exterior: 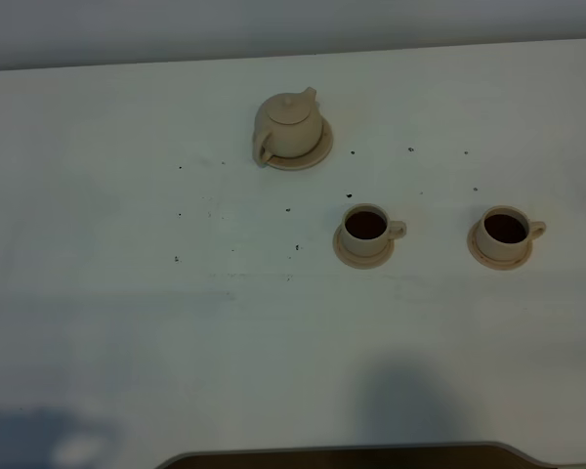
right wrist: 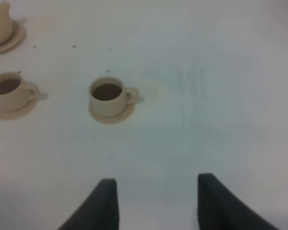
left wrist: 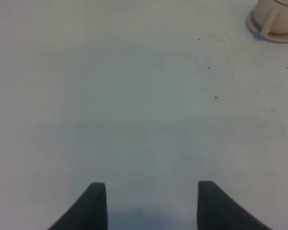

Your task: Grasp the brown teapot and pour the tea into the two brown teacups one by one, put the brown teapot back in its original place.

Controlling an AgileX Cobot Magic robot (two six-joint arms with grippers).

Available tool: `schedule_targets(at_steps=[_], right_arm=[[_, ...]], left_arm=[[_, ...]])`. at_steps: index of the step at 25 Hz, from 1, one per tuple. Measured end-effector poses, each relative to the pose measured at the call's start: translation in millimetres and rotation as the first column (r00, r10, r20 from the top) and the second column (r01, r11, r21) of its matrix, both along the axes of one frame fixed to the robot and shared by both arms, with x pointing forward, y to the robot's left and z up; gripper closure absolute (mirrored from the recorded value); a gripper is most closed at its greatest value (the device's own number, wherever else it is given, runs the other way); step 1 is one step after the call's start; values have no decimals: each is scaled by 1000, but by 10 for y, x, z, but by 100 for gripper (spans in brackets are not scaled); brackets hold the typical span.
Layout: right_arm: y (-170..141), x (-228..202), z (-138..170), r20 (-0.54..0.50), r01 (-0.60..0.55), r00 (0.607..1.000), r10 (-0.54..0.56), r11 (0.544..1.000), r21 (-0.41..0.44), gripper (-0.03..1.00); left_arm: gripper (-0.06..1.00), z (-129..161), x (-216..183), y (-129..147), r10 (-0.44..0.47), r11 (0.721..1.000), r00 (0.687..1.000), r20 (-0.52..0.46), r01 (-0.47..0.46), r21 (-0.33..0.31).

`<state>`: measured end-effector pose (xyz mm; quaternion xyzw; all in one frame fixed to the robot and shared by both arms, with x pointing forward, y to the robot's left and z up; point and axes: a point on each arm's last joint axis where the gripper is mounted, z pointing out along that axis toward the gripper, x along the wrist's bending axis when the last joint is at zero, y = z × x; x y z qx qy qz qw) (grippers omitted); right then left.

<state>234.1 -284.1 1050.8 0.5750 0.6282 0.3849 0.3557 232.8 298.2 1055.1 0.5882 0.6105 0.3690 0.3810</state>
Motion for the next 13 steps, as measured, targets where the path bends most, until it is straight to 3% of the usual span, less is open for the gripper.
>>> schedule_targets(at_steps=[13], right_arm=[[0,0,0,0,0,1000,0,1000,0,56]], left_arm=[[52,0,0,0,0,1000,1000,0,0,0]])
